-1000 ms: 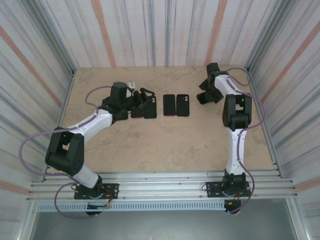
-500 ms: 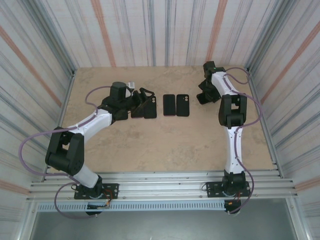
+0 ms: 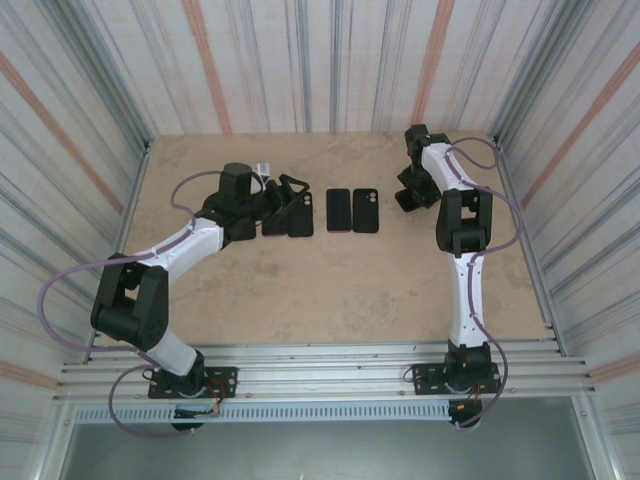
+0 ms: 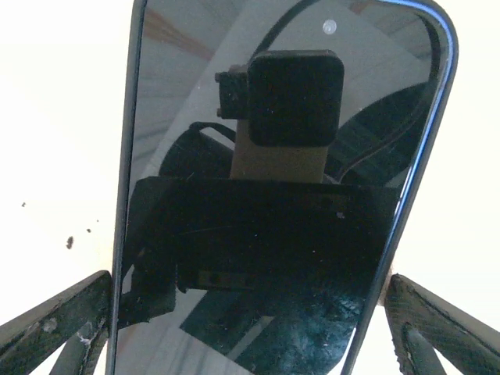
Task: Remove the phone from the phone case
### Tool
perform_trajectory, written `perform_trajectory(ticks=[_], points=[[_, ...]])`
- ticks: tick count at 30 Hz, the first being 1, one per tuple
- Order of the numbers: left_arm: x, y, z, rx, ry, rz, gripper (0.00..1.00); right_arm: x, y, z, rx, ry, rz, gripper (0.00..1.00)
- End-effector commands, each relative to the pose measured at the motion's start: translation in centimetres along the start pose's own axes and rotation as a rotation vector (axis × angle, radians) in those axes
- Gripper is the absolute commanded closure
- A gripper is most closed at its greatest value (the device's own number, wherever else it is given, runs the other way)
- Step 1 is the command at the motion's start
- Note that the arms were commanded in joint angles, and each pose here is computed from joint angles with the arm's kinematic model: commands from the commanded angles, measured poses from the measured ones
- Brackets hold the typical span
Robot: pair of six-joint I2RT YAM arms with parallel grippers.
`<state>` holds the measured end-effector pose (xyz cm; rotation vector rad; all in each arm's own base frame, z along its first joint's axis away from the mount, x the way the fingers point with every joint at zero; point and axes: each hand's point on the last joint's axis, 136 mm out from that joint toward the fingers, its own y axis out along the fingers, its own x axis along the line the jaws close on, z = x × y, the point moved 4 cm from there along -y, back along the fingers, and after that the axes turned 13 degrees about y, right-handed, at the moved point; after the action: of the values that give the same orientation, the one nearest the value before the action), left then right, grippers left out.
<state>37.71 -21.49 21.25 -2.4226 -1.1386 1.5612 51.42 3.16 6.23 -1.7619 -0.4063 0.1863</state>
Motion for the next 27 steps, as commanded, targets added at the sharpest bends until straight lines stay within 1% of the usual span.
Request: perform_trajectory(ticks=[1, 4, 6, 9, 12, 15, 24, 27], points=[[-0.7, -0.7, -0.6, -0.021, 0.028, 0.029, 0.10, -2.4, 1.8, 1.1, 0.054, 0.002, 0.124, 0.14], [-0.7, -0.8, -0.5, -0.022, 0.025, 0.031, 0.10, -2.6, 1.9, 1.1, 0.064, -0.010, 0.108, 0.16], [-0.6, -0.9, -0.4, -0.023, 0.024, 0.032, 0.10, -2.8, 2.0, 1.1, 0.079, -0.022, 0.101, 0.16], [-0.7, -1.1, -0.4, -0.028, 0.026, 0.030, 0.10, -2.9, 2.2, 0.9, 0.122, -0.033, 0.071, 0.13], [-0.9, -1.2, -0.6, -0.032, 0.027, 0.034, 0.10, -3.5, 2.3, 0.1, 0.123, -0.023, 0.076, 0.14], [-0.9, -1.2, -0.6, -0.033, 0.026, 0.037, 0.10, -3.7, 2.3, 0.1, 0.125, -0.026, 0.061, 0.17], [-1.2, -1.5, -0.7, -0.036, 0.022, 0.040, 0.11, -3.6, 2.3, -0.3, 0.141, -0.073, 0.010, 0.31], [-1.4, -1.6, -0.8, -0.039, 0.023, 0.042, 0.11, -3.6, 1.6, -0.5, 0.124, -0.107, -0.004, 0.32]])
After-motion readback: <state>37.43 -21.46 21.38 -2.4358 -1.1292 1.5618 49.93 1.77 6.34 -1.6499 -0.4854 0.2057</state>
